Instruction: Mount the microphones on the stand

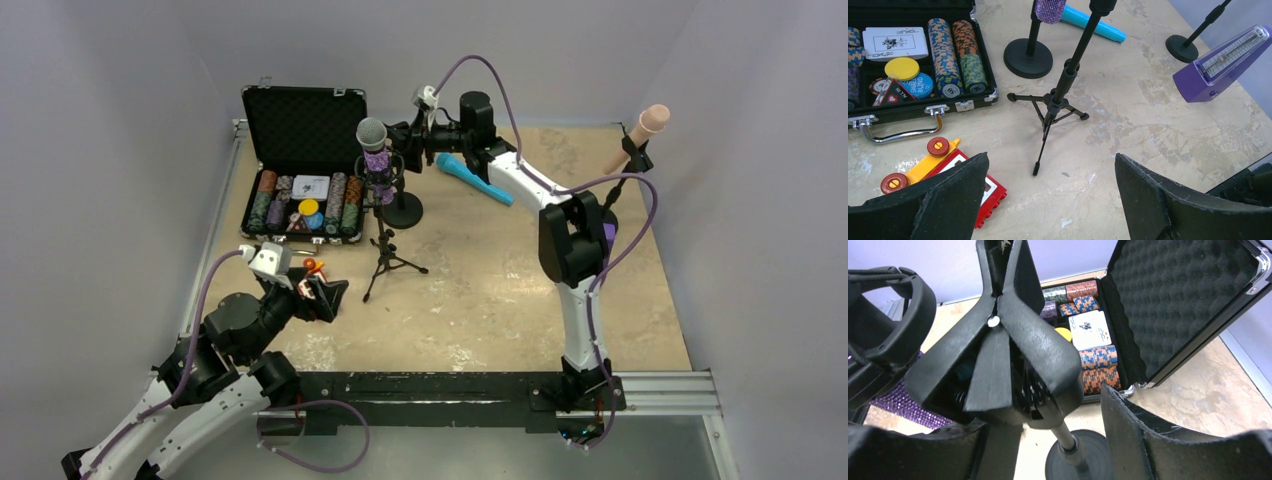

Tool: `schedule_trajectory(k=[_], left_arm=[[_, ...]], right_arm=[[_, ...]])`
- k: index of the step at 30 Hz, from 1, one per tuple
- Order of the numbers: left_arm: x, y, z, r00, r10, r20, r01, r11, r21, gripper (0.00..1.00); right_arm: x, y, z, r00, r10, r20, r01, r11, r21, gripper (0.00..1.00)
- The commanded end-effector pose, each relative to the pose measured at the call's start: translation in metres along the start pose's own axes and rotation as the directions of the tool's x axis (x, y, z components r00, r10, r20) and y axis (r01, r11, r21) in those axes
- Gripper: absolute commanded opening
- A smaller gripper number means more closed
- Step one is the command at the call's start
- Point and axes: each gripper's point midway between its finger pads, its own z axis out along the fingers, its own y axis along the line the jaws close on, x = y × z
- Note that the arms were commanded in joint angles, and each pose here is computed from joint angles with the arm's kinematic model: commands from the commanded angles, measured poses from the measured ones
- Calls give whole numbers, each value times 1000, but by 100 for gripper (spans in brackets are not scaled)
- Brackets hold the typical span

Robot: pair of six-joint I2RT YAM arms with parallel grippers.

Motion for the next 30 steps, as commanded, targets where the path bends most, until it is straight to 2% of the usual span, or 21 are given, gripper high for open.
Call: schedule_trajectory(k=[1,4,9,11,15,21,25,30], left_arm=[[-20,-1,-8,998,-39,53,39,999,-3,100],[-21,0,-9,998,-41,55,41,999,-3,100],[-21,0,-10,997,-46,56,46,999,-2,100],[-21,0,-10,997,-47,57,47,999,-1,100],[-22,-1,-11,997,-48,58,48,999,6,100],[-22,-4,-11,997,-49,60,48,999,22,100],[-23,-6,-10,997,-41,61,40,999,31,99],[-25,-7,-13,997,-28,65,26,999,40,100]], right_arm=[[-33,0,6,997,-41,67,41,999,-1,56],[-33,6,7,997,-42,71,44,998,-33,45],[-41,13,-2,995,-68,79,73,996,-59,15],[-51,11,-12,993,-81,88,86,995,-50,9],[-64,0,-39,988,-134,77,134,991,10,5],[-66,0,-87,986,-162,51,156,983,96,4],[-57,17,-114,984,-178,26,173,977,125,4],[-36,63,-136,980,-200,-19,201,974,105,3]])
